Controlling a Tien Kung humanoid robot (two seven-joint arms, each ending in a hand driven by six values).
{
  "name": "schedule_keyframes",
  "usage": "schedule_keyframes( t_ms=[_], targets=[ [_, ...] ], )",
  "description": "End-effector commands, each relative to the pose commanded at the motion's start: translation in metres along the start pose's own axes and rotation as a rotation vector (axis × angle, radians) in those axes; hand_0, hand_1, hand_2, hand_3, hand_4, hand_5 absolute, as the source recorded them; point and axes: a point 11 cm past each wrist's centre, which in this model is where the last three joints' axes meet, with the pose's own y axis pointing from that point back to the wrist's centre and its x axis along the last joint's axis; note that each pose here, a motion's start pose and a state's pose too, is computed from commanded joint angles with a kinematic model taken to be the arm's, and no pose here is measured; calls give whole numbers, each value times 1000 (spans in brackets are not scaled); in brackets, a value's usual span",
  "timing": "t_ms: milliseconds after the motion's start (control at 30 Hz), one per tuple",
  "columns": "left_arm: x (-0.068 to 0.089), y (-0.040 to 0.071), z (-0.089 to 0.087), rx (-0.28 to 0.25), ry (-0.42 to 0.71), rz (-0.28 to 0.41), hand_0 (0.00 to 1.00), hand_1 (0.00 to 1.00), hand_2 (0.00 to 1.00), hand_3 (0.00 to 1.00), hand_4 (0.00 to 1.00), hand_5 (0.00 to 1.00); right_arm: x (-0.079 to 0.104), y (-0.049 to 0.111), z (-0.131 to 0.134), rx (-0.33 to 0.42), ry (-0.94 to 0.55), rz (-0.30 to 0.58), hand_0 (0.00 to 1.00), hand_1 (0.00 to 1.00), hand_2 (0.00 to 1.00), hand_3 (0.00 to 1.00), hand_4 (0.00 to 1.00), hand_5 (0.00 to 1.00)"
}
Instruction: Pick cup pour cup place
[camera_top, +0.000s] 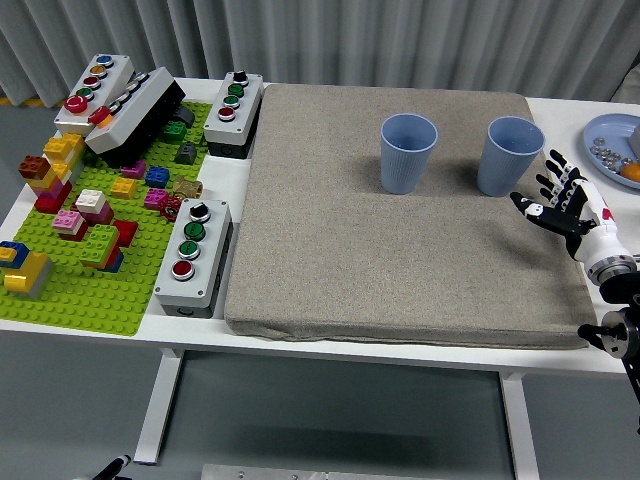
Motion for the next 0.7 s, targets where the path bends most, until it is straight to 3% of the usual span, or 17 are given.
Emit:
schedule_keyframes(
  t_ms=[700],
  targets=[
    [1,0,3,-3,-11,0,837,832,904,796,614,998,3,-14,-3,-3,-9,26,997,931,998,988,824,184]
  ],
)
